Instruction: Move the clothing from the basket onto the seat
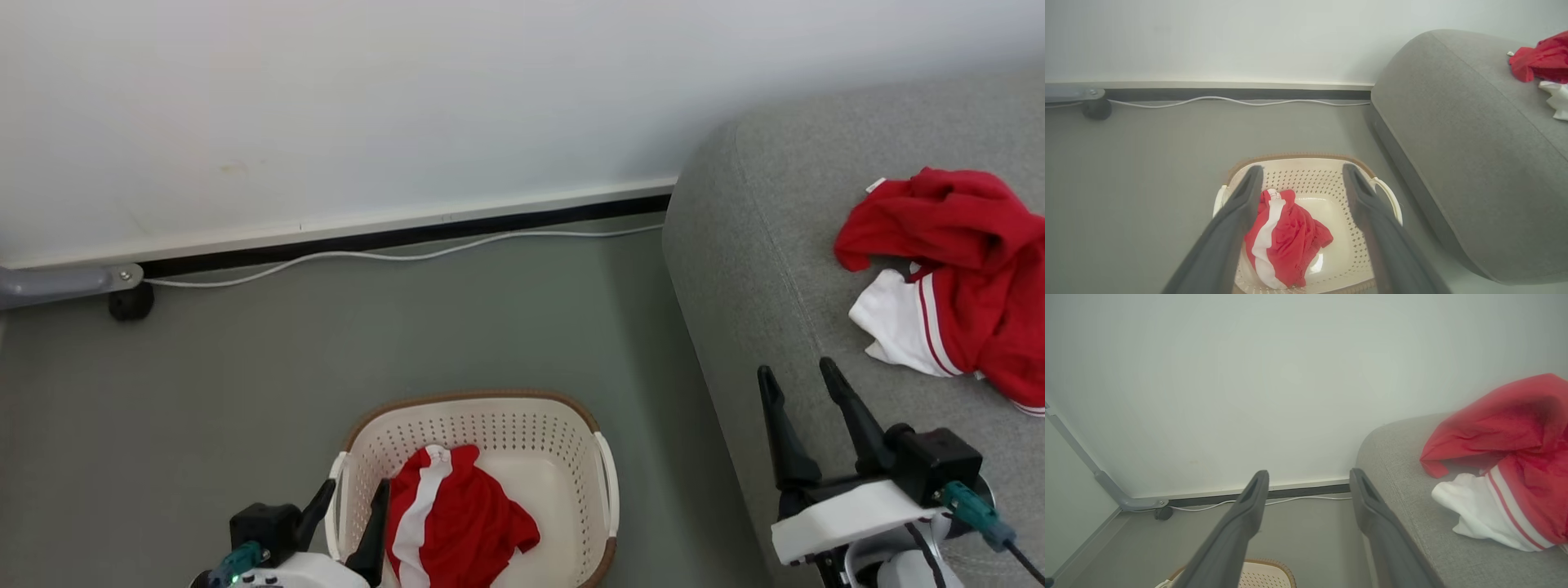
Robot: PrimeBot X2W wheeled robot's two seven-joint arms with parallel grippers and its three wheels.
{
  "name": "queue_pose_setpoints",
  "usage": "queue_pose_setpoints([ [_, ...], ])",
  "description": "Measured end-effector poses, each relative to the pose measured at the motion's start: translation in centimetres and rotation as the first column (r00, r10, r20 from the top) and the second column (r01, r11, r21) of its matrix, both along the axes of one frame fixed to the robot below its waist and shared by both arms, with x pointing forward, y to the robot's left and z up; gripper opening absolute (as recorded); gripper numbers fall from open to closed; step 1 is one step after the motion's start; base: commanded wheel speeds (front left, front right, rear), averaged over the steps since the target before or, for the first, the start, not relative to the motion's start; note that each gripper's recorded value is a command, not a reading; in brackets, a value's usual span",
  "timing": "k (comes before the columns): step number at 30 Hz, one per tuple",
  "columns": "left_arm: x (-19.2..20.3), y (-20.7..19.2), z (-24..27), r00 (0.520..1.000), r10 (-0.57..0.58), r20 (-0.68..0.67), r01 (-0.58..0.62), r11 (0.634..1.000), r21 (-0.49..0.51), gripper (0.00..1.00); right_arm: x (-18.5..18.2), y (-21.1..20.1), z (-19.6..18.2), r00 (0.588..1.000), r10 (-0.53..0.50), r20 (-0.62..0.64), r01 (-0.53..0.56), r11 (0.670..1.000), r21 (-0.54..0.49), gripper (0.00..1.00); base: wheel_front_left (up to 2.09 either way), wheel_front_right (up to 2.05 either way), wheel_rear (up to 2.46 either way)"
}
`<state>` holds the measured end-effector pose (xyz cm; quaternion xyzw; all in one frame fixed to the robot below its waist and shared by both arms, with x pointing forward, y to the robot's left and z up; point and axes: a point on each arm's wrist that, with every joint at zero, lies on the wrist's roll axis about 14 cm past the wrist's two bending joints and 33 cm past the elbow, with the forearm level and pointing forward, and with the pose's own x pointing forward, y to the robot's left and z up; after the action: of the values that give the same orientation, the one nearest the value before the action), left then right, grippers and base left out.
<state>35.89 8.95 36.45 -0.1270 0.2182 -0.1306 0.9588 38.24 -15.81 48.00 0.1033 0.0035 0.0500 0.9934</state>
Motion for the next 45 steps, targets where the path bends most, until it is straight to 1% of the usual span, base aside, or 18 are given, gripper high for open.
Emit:
queue_pose_setpoints([
  [4,1.9,-1.7,-2.0,0.997,-0.059,-0.054,0.059,0.998,0.001,1.0,1.9,-0.6,-0.1,1.0,-0.013,0.004,0.013,1.0,-0.007,1.0,0.0,0.0,0.0],
  [5,1.9,-1.7,-2.0,0.997,-0.059,-0.054,0.059,0.998,0.001,1.0,1.9,-0.6,-0.1,1.0,-0.013,0.004,0.013,1.0,-0.007,1.0,0.0,0.0,0.0],
  [7,2.6,-2.5,-3.4,0.991,-0.09,-0.098,0.091,0.996,0.004,1.0,3.0,-0.9,-0.3,1.0,-0.019,0.005,0.019,1.0,-0.013,1.0,0.0,0.0,0.0],
  [10,3.4,-3.4,-5.7,0.976,-0.125,-0.176,0.127,0.992,0.002,1.0,4.7,-1.4,-0.6,1.0,-0.03,0.007,0.03,0.999,-0.023,1.0,0.0,0.0,0.0],
  [14,4.1,-4.4,-9.2,0.942,-0.176,-0.285,0.189,0.982,0.019,1.0,7.2,-1.7,-1.2,0.999,-0.031,0.014,0.032,0.999,-0.038,1.0,0.0,0.0,0.0],
  [19,3.8,-5.1,-13.7,0.87,-0.24,-0.43,0.289,0.956,0.053,1.0,9.5,-2.0,-2.7,1.0,-0.03,0.007,0.03,0.997,-0.064,1.0,0.0,0.0,0.0],
  [21,3.3,-5.3,-15.4,0.829,-0.261,-0.496,0.333,0.941,0.062,1.0,10.2,-2.2,-3.5,1.0,-0.031,-0.003,0.03,0.997,-0.072,1.0,0.0,0.0,0.0],
  [26,3.0,-5.9,-18.5,0.752,-0.295,-0.589,0.412,0.909,0.07,1.0,11.0,-2.2,-5.7,0.999,-0.023,-0.043,0.019,0.996,-0.085,1.0,0.0,0.0,0.0],
  [32,3.6,-5.7,-21.6,0.688,-0.278,-0.67,0.474,0.871,0.126,1.0,11.8,-1.4,-8.0,0.997,0.009,-0.082,-0.017,0.996,-0.092,1.0,0.0,0.0,0.0],
  [34,3.8,-5.3,-22.7,0.67,-0.267,-0.692,0.501,0.851,0.157,1.0,12.1,-1.4,-8.7,0.996,0.013,-0.092,-0.022,0.995,-0.094,1.0,0.0,0.0,0.0],
  [35,4.1,-5.1,-23.1,0.667,-0.257,-0.7,0.508,0.844,0.174,1.0,12.3,-1.4,-9.1,0.995,0.014,-0.097,-0.023,0.995,-0.094,1.0,0.0,0.0,0.0],
  [38,5.1,-5.0,-24.2,0.674,-0.226,-0.704,0.501,0.84,0.21,1.0,12.5,-1.4,-9.9,0.994,0.017,-0.109,-0.027,0.995,-0.096,1.0,0.0,0.0,0.0],
  [41,5.8,-5.6,-25.0,0.668,-0.231,-0.707,0.513,0.832,0.213,1.0,12.6,-1.6,-10.8,0.992,0.017,-0.127,-0.03,0.994,-0.103,1.0,0.0,0.0,0.0],
  [45,6.2,-5.6,-26.4,0.646,-0.23,-0.728,0.531,0.821,0.212,1.0,13.0,-1.4,-11.8,0.99,0.03,-0.14,-0.045,0.993,-0.109,1.0,0.0,0.0,0.0],
])
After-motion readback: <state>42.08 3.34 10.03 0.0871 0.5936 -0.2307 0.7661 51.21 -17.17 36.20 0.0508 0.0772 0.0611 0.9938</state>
